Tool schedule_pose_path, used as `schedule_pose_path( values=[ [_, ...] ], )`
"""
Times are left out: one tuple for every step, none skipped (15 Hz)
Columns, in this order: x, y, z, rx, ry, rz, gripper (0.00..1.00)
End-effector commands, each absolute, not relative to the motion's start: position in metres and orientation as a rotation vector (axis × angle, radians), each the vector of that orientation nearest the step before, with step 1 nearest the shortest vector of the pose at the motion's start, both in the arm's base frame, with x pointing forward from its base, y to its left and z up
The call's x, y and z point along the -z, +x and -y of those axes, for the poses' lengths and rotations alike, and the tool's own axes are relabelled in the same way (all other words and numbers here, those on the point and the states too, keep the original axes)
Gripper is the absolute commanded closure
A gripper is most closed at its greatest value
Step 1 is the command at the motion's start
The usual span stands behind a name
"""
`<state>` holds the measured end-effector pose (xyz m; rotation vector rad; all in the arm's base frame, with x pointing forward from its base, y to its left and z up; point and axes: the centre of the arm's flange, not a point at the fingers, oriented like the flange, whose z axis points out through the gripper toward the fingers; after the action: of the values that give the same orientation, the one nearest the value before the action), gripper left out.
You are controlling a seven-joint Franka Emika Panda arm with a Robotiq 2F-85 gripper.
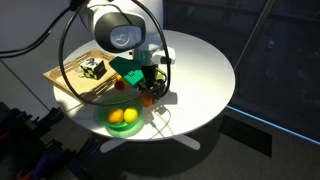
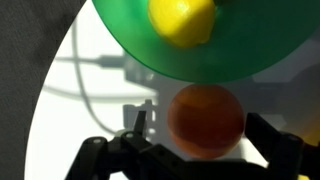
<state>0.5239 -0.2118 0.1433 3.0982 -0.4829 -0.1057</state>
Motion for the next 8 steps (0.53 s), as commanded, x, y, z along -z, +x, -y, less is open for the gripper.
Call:
schedule_pose_path(
  values=[
    [-0.1407,0.5304,0.22,0.092,3.115,0.468,0.14],
    [-0.1402,0.5308,0.2199,0.095,3.117,0.468,0.26],
    [-0.1396,0.5313,0.2197,0.099,3.117,0.467,0.34],
    [-0.1387,0.5317,0.2192,0.103,3.117,0.467,0.42],
    [-0.1392,0.5327,0.2189,0.102,3.117,0.466,0.51],
    [-0.1391,0.5338,0.2183,0.104,3.116,0.465,0.51],
    [-0.1392,0.5342,0.2174,0.11,3.118,0.468,0.52],
    [-0.1404,0.5344,0.217,0.114,3.118,0.471,0.52]
  ],
)
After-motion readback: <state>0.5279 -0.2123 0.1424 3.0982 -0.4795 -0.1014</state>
